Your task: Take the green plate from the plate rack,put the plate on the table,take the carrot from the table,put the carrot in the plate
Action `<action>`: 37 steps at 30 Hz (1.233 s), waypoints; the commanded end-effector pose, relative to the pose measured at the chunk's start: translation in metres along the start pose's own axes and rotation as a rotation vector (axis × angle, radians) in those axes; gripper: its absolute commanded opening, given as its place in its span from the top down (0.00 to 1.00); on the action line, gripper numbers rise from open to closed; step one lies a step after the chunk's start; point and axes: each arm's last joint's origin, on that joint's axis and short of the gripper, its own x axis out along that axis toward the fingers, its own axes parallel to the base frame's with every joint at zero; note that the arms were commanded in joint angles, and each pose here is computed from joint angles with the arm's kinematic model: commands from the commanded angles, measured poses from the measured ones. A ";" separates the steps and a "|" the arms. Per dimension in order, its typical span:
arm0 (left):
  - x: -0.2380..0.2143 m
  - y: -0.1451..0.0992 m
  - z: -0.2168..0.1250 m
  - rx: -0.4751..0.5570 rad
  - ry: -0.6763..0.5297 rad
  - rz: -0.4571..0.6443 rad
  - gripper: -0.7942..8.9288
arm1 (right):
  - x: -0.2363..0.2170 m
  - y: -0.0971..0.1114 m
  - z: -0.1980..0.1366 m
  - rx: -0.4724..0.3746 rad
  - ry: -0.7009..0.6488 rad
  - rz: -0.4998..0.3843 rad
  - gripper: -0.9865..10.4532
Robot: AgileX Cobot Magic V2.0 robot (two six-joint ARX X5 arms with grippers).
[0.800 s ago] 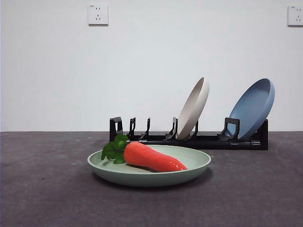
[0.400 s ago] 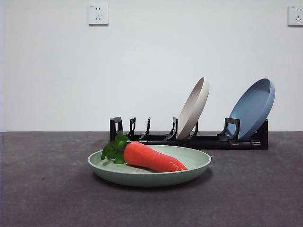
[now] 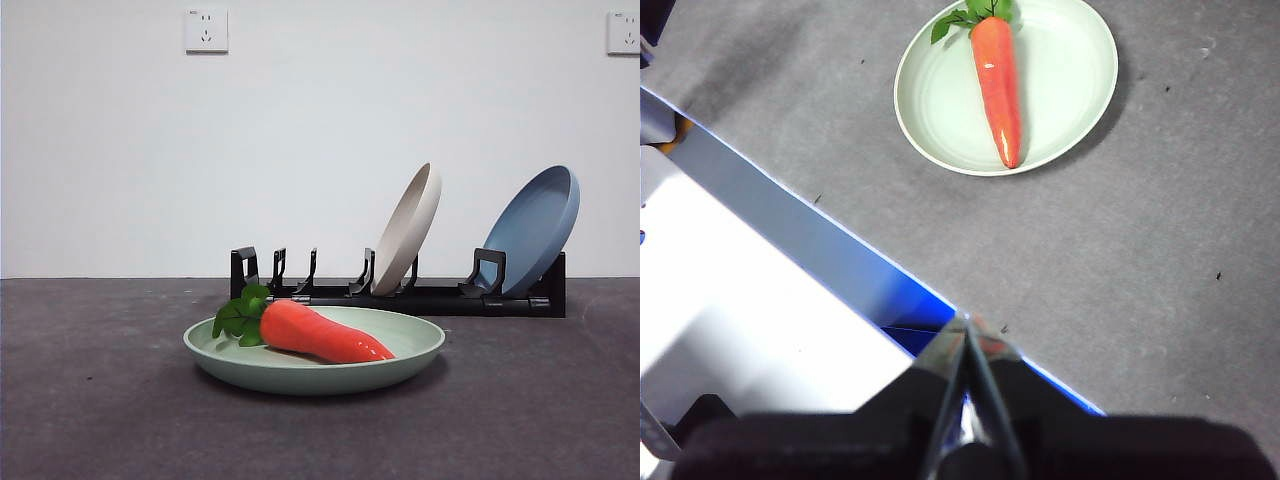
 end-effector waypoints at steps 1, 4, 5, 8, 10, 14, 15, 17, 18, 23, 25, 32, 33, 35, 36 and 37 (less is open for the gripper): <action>0.001 0.000 -0.004 -0.012 0.007 0.003 0.92 | 0.001 0.000 0.000 0.005 0.000 0.000 0.91; 0.001 0.000 -0.004 -0.012 0.007 0.003 0.92 | 0.001 0.000 0.000 0.005 -0.001 0.000 0.91; 0.001 0.000 -0.004 -0.012 0.007 0.003 0.92 | 0.001 0.000 0.000 0.005 -0.001 0.000 0.91; 0.001 0.000 -0.004 -0.012 0.007 0.003 0.92 | 0.001 0.000 0.000 0.005 -0.001 0.000 0.91; 0.001 0.000 -0.004 -0.012 0.007 0.003 0.92 | 0.001 0.000 0.000 0.005 -0.001 0.000 0.91; 0.001 0.000 -0.004 -0.012 0.007 0.003 0.92 | 0.001 0.000 0.000 0.005 -0.002 -0.002 0.91; 0.001 0.000 -0.004 -0.012 0.007 0.003 0.92 | -0.001 -0.002 -0.001 -0.011 -0.015 -0.026 0.91; 0.001 0.000 -0.004 -0.012 0.007 0.003 0.92 | -0.007 -0.006 -0.003 0.011 -0.061 -0.087 0.91; 0.001 0.000 -0.004 -0.012 0.007 0.003 0.92 | -0.009 -0.009 -0.003 0.033 -0.105 -0.123 0.91; 0.001 0.000 -0.004 -0.012 0.007 0.003 0.92 | -0.018 -0.023 -0.009 0.121 -0.401 -0.235 0.91; 0.001 0.000 -0.004 -0.012 0.007 0.003 0.92 | -0.015 -0.029 -0.020 0.131 -0.474 -0.297 0.91; 0.001 0.000 -0.004 -0.012 0.007 0.003 0.92 | 0.032 -0.055 -0.059 0.119 -0.683 -0.465 0.91; 0.001 0.000 -0.004 -0.012 0.007 0.003 0.92 | 0.041 -0.059 -0.065 0.122 -0.708 -0.477 0.91; 0.001 0.000 -0.004 -0.012 0.007 0.003 0.92 | 0.056 -0.066 -0.075 0.122 -0.742 -0.489 0.91; 0.001 0.000 -0.004 -0.012 0.007 0.003 0.92 | 0.064 -0.070 -0.080 0.120 -0.758 -0.495 0.91; 0.001 0.000 -0.004 -0.012 0.007 0.003 0.92 | 0.071 -0.072 -0.085 0.114 -0.773 -0.497 0.91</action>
